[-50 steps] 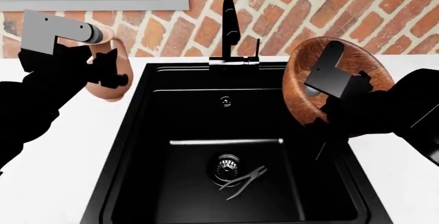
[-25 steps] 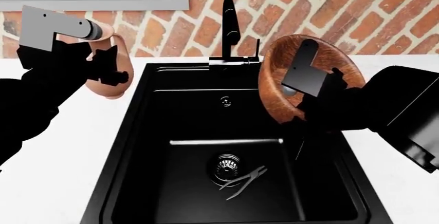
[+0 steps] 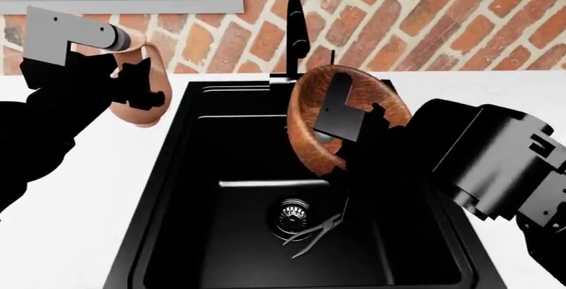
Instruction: Pick the bowl and jug and place them in the sink. Then turn on the water.
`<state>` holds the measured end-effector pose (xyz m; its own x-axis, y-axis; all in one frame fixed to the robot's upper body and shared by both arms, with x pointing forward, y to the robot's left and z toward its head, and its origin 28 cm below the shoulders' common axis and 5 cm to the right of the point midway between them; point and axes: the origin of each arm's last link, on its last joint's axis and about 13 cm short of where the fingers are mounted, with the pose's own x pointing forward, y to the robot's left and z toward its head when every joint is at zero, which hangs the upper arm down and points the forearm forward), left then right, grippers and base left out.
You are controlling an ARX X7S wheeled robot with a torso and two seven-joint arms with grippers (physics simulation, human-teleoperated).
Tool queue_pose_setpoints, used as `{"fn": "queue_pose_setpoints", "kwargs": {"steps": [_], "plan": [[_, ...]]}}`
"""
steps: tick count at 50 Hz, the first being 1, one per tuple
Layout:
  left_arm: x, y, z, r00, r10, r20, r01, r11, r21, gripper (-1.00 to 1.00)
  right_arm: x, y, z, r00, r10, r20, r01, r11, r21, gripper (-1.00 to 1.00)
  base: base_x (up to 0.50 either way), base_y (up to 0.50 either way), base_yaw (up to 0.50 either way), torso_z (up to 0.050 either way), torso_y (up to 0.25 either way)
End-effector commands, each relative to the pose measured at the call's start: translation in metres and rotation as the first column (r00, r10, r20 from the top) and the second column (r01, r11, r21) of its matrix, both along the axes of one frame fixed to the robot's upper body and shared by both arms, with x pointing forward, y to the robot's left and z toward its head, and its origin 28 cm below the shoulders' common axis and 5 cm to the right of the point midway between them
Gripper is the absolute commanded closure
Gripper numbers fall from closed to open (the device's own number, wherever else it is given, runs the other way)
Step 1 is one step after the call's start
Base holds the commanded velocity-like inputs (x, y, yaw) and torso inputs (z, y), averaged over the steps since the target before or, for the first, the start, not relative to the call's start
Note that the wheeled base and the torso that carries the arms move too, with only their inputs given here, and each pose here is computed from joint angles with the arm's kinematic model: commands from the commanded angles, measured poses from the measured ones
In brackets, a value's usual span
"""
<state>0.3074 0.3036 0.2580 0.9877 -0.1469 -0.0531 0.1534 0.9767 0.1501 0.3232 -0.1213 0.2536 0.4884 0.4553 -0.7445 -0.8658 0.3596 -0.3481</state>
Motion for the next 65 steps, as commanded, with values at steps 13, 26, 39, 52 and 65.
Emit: {"fn": "queue_pose_setpoints", "kwargs": {"steps": [13,26,39,52,65], "plan": [[-0.001,0.004,0.013,0.998,0.031,0.056,-0.031,1.0,-0.005,1.0,0.011,0.029,-0.022,0.993,0.107,-0.043,-0.108,0.994,-0.031,1.0,0.0,0.0,0.0,0.0,0.002],[-0.003,0.005,0.009,0.998,0.04,0.052,-0.04,0.999,-0.01,1.0,0.023,0.045,-0.037,0.987,0.146,-0.073,-0.148,0.989,-0.027,1.0,0.0,0.0,0.0,0.001,0.002],[-0.003,0.006,0.007,0.998,0.043,0.049,-0.043,0.999,-0.012,1.0,0.028,0.057,-0.054,0.977,0.182,-0.114,-0.188,0.981,-0.041,1.0,0.0,0.0,0.0,0.001,0.002],[-0.001,0.007,0.006,0.998,0.046,0.046,-0.046,0.999,-0.014,1.0,0.033,0.066,-0.072,0.966,0.206,-0.159,-0.216,0.975,-0.05,1.0,0.0,0.0,0.0,0.001,0.002],[-0.001,0.008,0.004,0.998,0.048,0.04,-0.048,0.999,-0.014,1.0,0.033,0.07,-0.091,0.955,0.215,-0.203,-0.233,0.97,-0.07,1.0,0.0,0.0,0.0,0.001,0.002]]}}
